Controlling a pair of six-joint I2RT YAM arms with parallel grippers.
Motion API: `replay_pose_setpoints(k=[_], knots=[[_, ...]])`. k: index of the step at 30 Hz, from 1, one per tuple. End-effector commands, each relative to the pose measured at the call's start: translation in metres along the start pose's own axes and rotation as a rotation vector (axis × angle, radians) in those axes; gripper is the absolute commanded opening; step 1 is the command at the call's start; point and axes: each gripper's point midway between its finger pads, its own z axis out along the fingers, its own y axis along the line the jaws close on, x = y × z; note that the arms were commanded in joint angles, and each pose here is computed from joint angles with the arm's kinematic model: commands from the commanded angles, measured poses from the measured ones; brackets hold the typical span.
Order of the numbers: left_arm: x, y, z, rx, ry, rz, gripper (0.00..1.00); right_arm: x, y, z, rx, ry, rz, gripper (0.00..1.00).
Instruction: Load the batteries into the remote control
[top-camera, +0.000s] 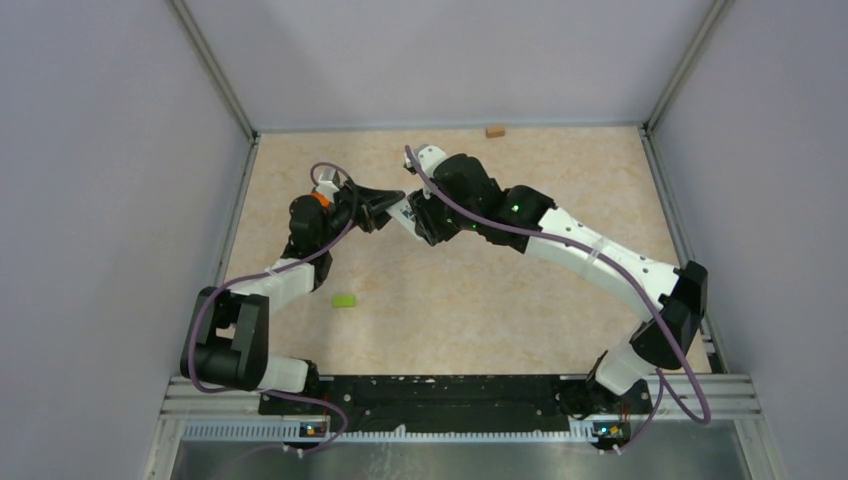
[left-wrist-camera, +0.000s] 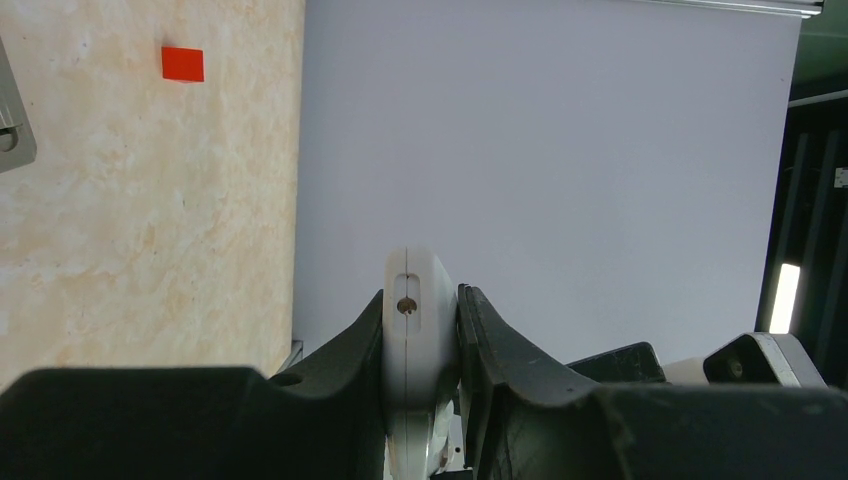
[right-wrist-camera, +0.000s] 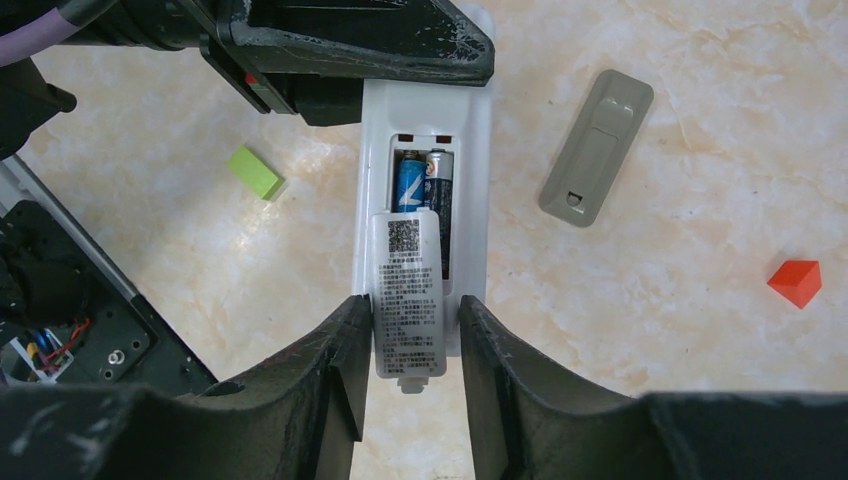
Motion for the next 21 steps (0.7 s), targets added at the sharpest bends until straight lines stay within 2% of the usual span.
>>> replay_pose_setpoints(k=[1,21], knots=[[0.003,-0.010,-0.002,0.042,0.011,0.036,0.00,-0.021,0.010,-0.008,-0.016,-0.060,-0.007,0.37],[0.008,-0.026,-0.005,0.104,0.022,0.080,0.00,-0.018,0.014,0.009,-0.008,-0.068,0.108,0.27]])
